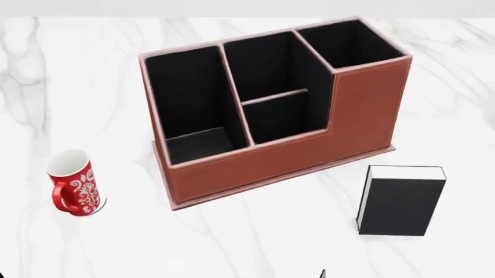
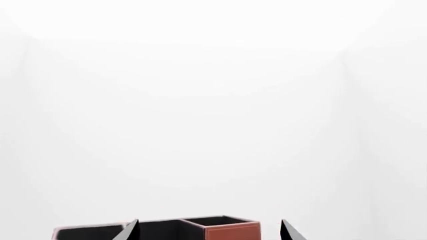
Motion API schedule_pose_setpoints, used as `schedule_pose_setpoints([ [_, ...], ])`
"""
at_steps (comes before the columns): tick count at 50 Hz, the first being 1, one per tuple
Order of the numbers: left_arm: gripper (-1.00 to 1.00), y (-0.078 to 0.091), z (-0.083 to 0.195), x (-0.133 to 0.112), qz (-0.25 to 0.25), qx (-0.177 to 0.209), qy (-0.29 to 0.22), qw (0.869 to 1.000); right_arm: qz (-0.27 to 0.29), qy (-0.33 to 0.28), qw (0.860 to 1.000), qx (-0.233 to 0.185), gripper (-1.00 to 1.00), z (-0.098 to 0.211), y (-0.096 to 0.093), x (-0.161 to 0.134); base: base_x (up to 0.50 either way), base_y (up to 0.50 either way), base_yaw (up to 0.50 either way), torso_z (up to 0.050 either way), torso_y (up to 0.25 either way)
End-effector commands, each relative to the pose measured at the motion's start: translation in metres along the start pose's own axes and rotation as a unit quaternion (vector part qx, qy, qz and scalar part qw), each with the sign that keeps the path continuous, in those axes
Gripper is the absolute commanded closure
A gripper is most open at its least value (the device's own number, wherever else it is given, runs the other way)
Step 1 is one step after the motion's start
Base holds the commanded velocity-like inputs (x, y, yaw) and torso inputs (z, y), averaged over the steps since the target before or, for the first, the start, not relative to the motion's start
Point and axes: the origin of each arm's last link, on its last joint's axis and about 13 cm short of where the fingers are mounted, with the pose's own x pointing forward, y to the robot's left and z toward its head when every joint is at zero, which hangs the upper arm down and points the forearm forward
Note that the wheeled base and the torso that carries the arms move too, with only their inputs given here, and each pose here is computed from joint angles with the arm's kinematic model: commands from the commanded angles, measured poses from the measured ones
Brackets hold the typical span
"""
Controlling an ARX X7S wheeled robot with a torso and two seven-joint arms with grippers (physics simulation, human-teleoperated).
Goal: Pick up the book and place it in the back compartment of the caddy.
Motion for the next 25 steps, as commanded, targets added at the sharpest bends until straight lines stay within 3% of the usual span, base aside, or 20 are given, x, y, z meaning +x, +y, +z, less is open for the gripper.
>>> schedule_pose_setpoints([
  [1, -1.0, 0.0, 0.0003, 0.0, -0.001, 0.0, 0.001, 1.0, -0.002, 0.001, 1.0, 0.003, -1.0, 0.0003, -0.0007, 0.0002, 0.0, -0.1, 0.0, 0.0, 0.0],
  [25, -1.0, 0.0004, -0.0003, 0.0002, -0.001, 0.0, 0.003, 1.0, -0.005, 0.005, 1.0, 0.008, -1.0, -0.0003, -0.0015, 0.0009, 0.0, -0.1, 0.0, 0.0, 0.0],
])
